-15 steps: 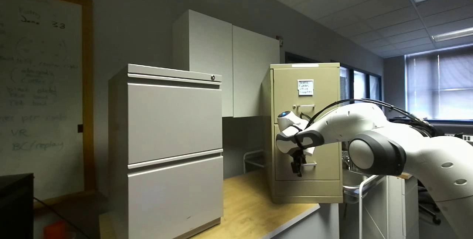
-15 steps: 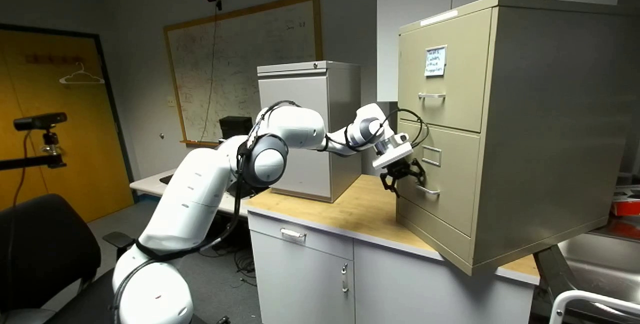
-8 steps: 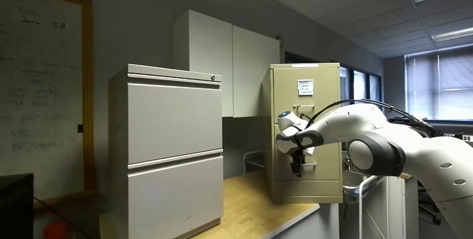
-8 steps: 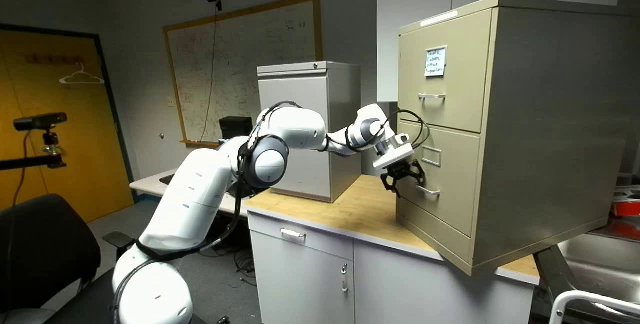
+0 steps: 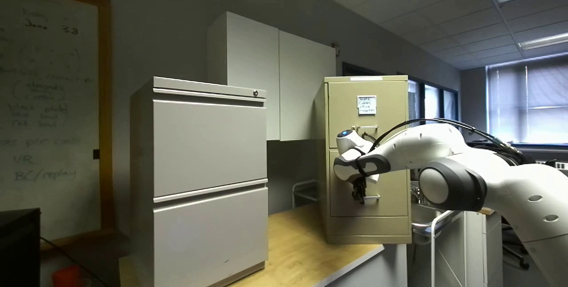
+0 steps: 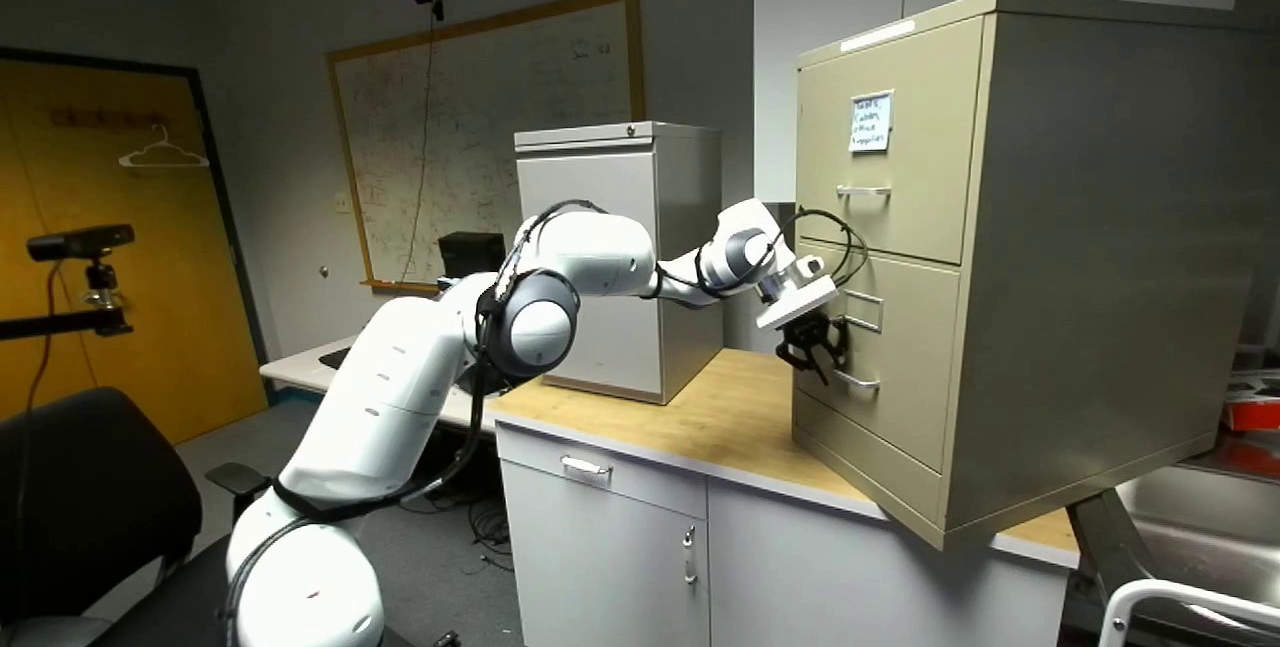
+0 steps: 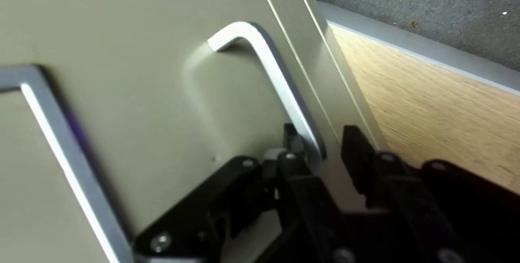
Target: Open the bottom drawer of the cabinet to the right
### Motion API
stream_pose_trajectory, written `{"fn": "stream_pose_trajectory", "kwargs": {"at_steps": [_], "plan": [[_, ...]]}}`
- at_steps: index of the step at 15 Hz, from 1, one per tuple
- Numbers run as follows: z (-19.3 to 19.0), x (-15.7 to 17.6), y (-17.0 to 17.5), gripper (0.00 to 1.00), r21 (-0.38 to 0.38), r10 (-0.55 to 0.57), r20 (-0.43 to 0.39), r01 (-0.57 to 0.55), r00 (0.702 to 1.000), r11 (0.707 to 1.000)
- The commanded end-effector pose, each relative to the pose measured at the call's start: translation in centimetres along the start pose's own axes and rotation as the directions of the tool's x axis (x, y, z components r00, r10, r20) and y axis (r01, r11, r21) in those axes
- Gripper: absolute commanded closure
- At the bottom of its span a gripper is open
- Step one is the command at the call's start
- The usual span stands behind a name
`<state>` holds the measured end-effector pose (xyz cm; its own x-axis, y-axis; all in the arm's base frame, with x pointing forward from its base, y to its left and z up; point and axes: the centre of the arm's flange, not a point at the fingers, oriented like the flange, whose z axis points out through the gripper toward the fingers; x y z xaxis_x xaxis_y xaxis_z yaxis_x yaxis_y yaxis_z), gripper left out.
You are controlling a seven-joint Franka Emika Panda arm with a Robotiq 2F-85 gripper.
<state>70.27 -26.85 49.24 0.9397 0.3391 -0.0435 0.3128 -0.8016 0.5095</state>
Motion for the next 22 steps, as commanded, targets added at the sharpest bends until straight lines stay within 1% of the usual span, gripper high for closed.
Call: {"fn": "stream_pose_trajectory", "kwargs": {"at_steps": [1, 3, 5, 7, 15, 16, 22], "plan": [[0.3, 0.7, -0.3, 0.87, 0.027, -0.026, -0.012, 0.026, 1.000, 0.999], [0.2, 0.7, -0.5, 0.89, 0.020, -0.029, -0.011, 0.029, 1.000, 0.999], [0.1, 0.6, -0.9, 0.87, 0.030, -0.032, -0.009, 0.032, 0.999, 0.999], [0.2, 0.5, -1.7, 0.89, 0.039, -0.039, -0.003, 0.039, 0.999, 0.998], [-0.2, 0.0, -7.2, 0.91, 0.080, -0.109, 0.007, 0.108, 0.994, 0.991], [-0.1, -0.1, -8.0, 0.91, 0.076, -0.117, 0.008, 0.116, 0.993, 0.990], [0.4, -0.6, -9.0, 0.91, 0.038, -0.176, 0.008, 0.175, 0.984, 0.984]]}}
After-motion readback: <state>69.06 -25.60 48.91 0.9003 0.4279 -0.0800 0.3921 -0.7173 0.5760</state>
